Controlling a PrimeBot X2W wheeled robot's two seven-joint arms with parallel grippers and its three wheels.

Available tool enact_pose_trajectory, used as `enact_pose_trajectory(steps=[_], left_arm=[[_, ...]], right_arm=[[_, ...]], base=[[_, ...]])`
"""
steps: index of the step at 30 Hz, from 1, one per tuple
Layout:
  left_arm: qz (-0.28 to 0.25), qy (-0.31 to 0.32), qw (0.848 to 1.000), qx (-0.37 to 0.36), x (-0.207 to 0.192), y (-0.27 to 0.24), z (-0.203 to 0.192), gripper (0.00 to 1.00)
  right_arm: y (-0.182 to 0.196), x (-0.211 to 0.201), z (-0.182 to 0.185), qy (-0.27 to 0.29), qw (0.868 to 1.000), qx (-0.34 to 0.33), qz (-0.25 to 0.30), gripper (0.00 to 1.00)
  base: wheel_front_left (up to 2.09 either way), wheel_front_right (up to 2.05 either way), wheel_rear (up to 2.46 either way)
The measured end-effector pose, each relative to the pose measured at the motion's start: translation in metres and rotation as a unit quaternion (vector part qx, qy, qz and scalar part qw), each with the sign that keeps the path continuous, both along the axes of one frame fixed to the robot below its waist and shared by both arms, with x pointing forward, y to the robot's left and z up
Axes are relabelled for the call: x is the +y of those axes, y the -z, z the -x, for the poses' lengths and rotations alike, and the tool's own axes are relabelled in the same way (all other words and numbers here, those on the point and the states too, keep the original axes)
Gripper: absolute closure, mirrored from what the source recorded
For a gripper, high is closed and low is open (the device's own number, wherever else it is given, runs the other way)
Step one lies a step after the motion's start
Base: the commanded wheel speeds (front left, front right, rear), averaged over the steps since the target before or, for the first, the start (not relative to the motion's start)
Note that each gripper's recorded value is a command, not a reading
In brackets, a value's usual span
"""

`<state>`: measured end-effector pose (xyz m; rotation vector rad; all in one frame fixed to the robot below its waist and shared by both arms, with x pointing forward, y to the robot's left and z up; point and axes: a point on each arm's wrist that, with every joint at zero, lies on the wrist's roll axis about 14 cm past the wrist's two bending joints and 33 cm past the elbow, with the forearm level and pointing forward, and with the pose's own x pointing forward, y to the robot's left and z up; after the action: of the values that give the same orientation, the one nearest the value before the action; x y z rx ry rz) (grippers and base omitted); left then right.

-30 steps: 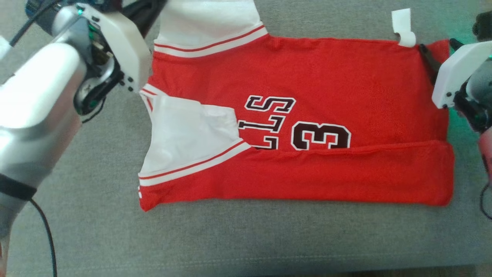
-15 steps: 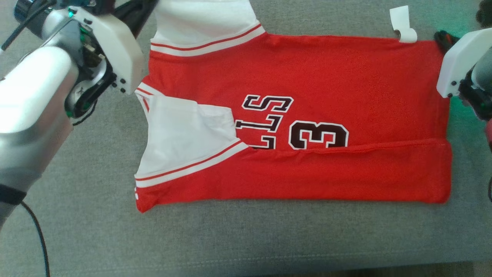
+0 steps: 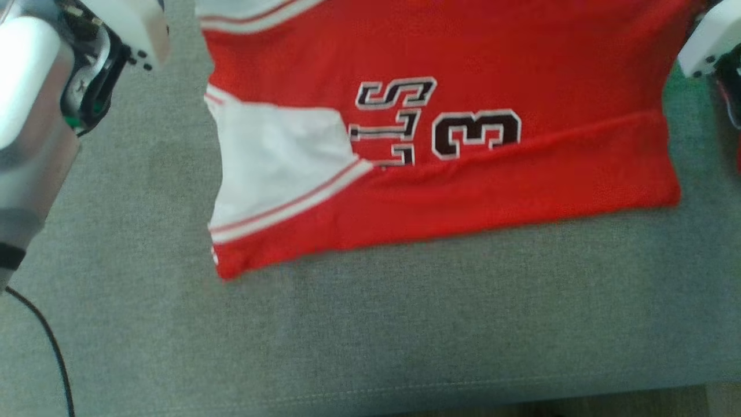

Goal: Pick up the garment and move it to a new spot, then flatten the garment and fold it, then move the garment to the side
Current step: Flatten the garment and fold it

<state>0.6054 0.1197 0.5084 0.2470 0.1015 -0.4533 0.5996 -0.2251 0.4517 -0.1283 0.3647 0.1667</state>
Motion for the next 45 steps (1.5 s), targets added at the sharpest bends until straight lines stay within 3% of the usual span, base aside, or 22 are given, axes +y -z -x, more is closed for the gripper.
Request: enact_pose_trajectory(steps=[5,13,27,34,45], left_arm=[[0.006,-0.003,1.0,-0.02,0.001,-0.007,-0.001,1.0],[0.009,0.027,0.999,-0.031,-0.007,-0.02,0.023,1.0],[-0.006,0.078,0.995,0.055,-0.002,0.003,0.123,1.0],[-0.013,0.093,0.983,0.156,0.004,0.037,0.185,1.0],[-0.029,0.126,0.966,0.225,-0.005,0.054,0.222,1.0]], right_arm=[[-0.013,0.003,-0.002,0.0,0.999,-0.033,-0.016,1.0],[-0.016,0.018,0.019,-0.024,0.998,-0.031,-0.041,1.0],[0.015,0.002,0.086,-0.056,0.995,0.08,-0.01,1.0],[0.043,-0.002,0.123,-0.077,0.984,0.161,0.015,1.0],[0.047,-0.006,0.151,-0.076,0.971,0.228,0.005,1.0]], base=[[0.0,0.0,0.0],[0.0,0.0,0.0],[0.0,0.0,0.0],[0.0,0.0,0.0],[0.0,0.0,0.0]])
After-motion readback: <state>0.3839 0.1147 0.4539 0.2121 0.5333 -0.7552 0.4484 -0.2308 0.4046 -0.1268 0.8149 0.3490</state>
